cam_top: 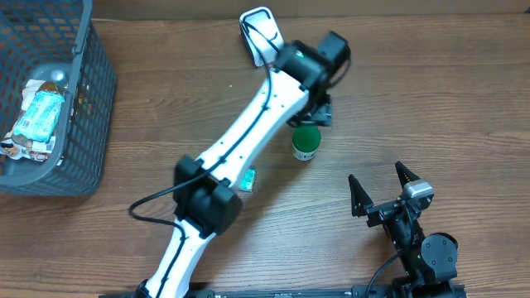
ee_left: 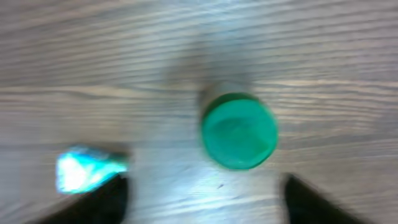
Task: Scan the item barcode
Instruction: 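Carry the green-lidded jar to the table center and release it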
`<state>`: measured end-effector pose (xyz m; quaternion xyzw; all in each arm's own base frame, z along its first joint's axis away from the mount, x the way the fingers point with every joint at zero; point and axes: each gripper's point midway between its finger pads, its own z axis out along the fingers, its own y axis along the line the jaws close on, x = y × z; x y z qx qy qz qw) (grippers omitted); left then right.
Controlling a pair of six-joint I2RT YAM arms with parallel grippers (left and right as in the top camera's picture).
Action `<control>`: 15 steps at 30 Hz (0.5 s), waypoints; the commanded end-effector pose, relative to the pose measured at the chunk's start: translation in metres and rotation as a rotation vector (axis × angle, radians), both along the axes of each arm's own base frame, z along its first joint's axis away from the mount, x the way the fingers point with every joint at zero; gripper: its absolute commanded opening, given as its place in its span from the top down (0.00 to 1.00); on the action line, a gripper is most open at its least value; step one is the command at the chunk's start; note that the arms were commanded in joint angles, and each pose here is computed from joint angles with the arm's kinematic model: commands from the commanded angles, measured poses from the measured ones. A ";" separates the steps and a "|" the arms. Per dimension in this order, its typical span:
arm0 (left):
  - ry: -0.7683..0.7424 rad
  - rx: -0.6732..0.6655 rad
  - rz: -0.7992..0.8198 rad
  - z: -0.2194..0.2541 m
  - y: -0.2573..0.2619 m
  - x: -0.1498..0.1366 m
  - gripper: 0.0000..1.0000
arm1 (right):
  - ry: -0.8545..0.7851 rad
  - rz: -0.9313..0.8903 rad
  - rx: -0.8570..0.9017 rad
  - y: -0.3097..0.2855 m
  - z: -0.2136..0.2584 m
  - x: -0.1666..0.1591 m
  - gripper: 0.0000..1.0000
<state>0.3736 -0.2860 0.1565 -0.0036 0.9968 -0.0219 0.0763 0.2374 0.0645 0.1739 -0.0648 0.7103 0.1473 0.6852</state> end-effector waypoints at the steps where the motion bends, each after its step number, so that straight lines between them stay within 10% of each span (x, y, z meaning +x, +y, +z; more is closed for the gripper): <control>1: -0.066 0.038 0.031 0.042 0.040 0.004 0.96 | -0.003 -0.002 -0.005 0.000 -0.002 0.000 0.00; 15: 0.212 0.064 -0.163 -0.007 0.082 -0.018 0.96 | -0.003 -0.002 -0.005 0.000 -0.002 0.000 0.00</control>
